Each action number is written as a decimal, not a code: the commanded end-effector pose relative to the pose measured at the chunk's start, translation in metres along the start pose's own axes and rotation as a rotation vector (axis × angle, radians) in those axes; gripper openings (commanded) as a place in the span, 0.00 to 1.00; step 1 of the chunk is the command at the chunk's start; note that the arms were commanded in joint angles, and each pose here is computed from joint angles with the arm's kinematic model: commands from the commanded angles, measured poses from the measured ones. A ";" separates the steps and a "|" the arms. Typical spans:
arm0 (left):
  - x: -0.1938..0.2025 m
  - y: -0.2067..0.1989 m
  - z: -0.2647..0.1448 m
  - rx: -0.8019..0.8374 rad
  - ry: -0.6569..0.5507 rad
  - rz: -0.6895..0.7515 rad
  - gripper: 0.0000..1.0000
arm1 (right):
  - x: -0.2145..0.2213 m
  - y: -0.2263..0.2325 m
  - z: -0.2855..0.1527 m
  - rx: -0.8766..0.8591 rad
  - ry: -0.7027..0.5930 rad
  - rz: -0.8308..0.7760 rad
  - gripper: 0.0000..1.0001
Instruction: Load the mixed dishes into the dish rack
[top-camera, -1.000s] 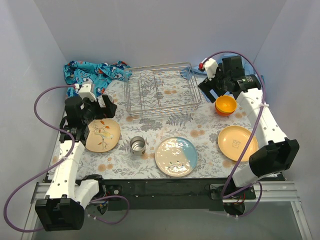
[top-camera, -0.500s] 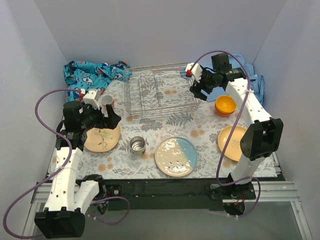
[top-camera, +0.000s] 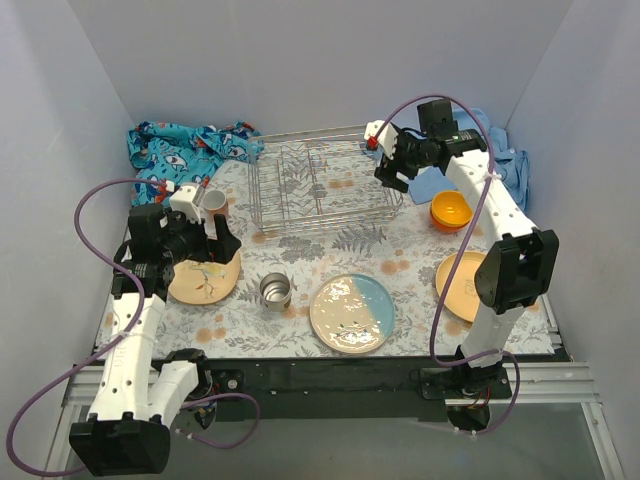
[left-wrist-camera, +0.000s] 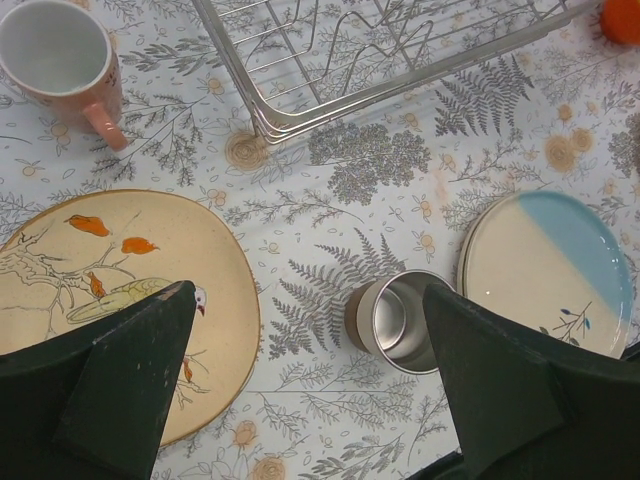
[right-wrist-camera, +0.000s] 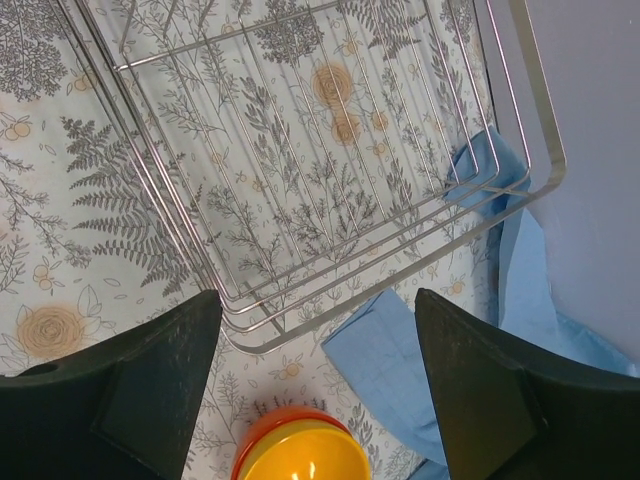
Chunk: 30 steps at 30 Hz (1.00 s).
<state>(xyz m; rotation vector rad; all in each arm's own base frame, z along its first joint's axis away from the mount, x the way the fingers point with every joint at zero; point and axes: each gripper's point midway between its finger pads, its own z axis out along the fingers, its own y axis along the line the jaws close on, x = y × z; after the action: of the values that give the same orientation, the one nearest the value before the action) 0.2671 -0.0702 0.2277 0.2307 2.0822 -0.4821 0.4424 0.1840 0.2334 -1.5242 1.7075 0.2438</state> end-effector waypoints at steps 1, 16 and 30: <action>0.000 0.003 -0.008 -0.029 0.003 0.035 0.98 | -0.007 0.007 0.003 -0.049 -0.047 -0.132 0.85; 0.006 0.015 -0.015 -0.084 0.006 0.013 0.98 | 0.020 0.071 0.060 -0.372 -0.017 -0.272 0.78; 0.003 0.003 -0.017 0.012 0.011 0.020 0.98 | 0.041 0.092 0.073 -0.449 0.092 -0.208 0.12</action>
<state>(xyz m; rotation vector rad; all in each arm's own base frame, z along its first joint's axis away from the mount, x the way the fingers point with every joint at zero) 0.2608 -0.0465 0.2228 0.1635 2.1122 -0.4001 0.4048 0.2222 0.1089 -2.0634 1.5752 0.4748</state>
